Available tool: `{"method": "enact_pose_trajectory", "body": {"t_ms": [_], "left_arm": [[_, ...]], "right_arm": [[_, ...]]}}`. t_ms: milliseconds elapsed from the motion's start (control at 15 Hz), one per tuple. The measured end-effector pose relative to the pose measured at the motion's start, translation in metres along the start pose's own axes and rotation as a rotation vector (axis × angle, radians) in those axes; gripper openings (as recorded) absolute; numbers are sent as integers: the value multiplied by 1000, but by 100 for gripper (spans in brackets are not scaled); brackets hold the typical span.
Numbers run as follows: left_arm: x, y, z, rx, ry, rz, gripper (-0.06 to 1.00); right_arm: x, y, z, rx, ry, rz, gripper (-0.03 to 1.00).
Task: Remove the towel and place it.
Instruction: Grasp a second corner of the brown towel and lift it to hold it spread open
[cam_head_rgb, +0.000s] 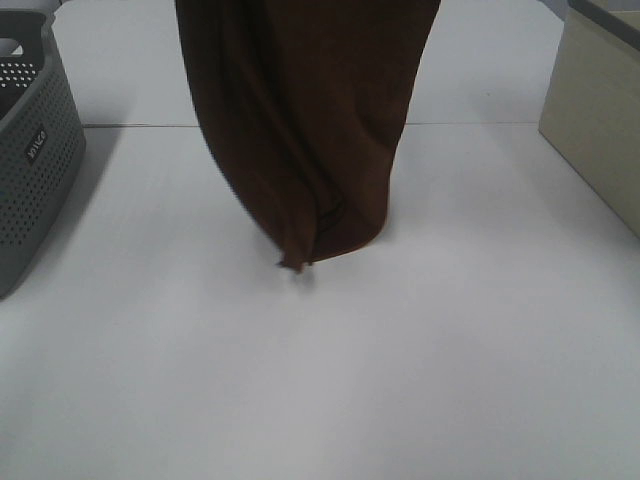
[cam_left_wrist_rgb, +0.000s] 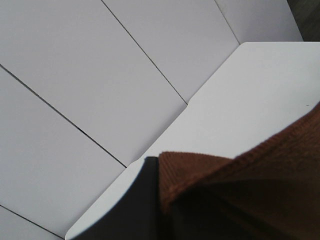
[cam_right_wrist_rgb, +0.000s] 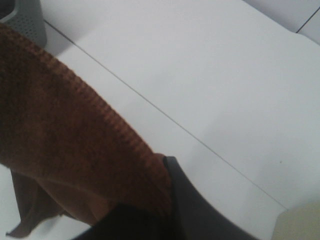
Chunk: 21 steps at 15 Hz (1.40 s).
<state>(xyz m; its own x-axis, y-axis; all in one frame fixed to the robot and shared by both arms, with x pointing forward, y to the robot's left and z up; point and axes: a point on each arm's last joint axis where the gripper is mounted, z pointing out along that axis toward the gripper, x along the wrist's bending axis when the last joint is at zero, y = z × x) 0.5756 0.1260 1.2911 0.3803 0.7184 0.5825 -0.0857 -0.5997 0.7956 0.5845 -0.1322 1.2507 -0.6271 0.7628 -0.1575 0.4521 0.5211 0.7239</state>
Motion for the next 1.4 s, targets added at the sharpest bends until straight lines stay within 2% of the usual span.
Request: {"method": "enact_pose_trajectory", "body": {"t_ms": [67, 133, 267, 467, 667, 800, 933, 1000, 1133, 1400], "left_arm": [[2, -6, 9, -2, 4, -17, 0], [2, -13, 28, -41, 25, -36, 0], [-2, -14, 44, -116, 55, -28, 0], [1, -13, 56, -216, 129, 23, 0], [20, -27, 68, -274, 215, 46, 0], [30, -39, 77, -302, 259, 50, 0], [35, -47, 85, -330, 288, 55, 0], [44, -57, 92, -395, 340, 66, 0], [45, -66, 102, -452, 372, 73, 0], [33, -81, 124, -557, 400, 100, 0]], "right_arm": [[-4, 3, 2, -22, -39, -8, 1], [-13, 14, 5, -134, -131, -29, 1], [-23, 26, 7, -271, -245, -73, 1], [-32, 32, 14, -309, -369, -230, 1], [-35, 33, 30, -280, -420, -417, 1], [-37, 38, 45, -319, -470, -512, 1], [-39, 44, 56, -394, -515, -550, 1], [-40, 51, 69, -505, -568, -575, 1], [-41, 57, 75, -605, -608, -587, 1], [-63, 50, 89, -659, -636, -530, 1]]}}
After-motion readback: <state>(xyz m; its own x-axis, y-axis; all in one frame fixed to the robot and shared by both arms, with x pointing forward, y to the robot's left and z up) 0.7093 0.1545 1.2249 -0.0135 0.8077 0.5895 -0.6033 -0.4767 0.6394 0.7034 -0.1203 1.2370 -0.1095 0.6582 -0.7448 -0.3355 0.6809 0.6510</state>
